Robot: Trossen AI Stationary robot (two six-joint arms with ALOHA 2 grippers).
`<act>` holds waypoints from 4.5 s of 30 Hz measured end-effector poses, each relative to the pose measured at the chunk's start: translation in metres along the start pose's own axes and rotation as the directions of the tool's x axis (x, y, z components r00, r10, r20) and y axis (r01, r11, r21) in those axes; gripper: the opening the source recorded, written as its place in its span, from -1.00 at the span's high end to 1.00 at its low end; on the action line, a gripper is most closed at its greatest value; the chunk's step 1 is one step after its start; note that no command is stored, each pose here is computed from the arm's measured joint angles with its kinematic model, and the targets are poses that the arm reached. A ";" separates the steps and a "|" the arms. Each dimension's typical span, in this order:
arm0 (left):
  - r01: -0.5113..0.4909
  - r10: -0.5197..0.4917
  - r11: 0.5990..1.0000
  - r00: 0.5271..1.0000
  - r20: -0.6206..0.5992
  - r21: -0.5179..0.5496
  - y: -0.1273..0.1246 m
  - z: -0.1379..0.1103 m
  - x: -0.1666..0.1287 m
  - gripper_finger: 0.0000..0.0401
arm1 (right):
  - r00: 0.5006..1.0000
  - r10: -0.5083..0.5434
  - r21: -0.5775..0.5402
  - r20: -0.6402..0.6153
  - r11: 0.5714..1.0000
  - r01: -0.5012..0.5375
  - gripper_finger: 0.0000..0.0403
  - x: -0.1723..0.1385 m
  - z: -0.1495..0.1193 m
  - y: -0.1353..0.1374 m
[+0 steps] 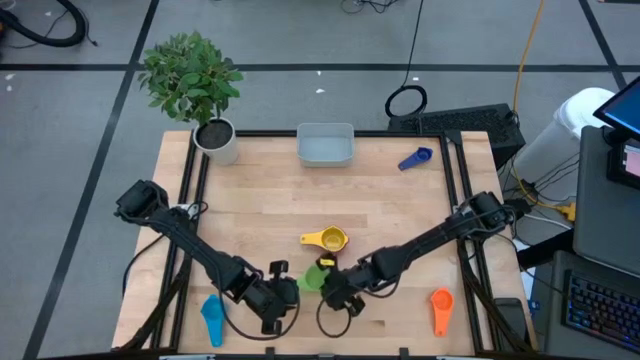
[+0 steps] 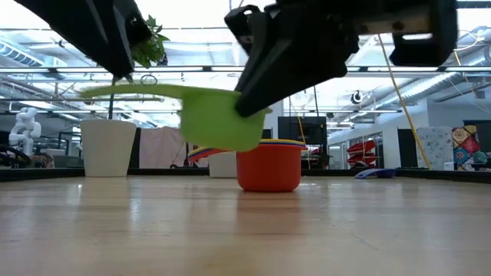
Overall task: Nest measuring cups in basket
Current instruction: Stack the green measuring cup on top of the yellow measuring cup, then stack the light blue measuring cup on top of the green measuring cup
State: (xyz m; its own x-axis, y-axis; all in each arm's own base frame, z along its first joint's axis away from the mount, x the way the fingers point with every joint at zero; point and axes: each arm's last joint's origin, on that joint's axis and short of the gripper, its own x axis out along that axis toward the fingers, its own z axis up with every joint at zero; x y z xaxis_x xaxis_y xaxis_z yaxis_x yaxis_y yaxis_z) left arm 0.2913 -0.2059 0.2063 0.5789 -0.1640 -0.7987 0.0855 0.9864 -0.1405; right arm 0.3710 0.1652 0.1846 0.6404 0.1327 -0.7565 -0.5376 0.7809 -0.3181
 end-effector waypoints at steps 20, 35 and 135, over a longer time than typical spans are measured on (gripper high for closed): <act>-0.089 0.082 0.995 0.984 0.157 0.044 0.002 0.008 -0.060 0.35 | 0.949 -0.225 0.148 -0.220 0.954 0.261 1.00 -0.028 0.000 -0.032; -0.105 0.098 0.994 0.984 0.147 0.037 0.003 0.006 -0.060 0.35 | 0.941 -0.157 0.370 -0.299 0.890 0.266 1.00 -0.043 -0.017 -0.058; -0.164 -0.008 0.929 0.886 -0.463 -0.330 -0.021 -0.060 -0.063 0.35 | 0.855 0.237 0.430 -0.461 0.903 -0.019 0.34 -0.153 -0.062 0.115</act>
State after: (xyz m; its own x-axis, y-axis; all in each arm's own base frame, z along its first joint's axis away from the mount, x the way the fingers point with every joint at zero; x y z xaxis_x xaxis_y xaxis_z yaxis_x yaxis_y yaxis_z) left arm 0.2043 -0.2174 0.2245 0.1371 -0.1594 -0.9777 -0.2834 0.9394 -0.1929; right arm 0.1775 0.1971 0.2281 0.1673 0.0175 -0.9857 -0.2612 0.9649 -0.0272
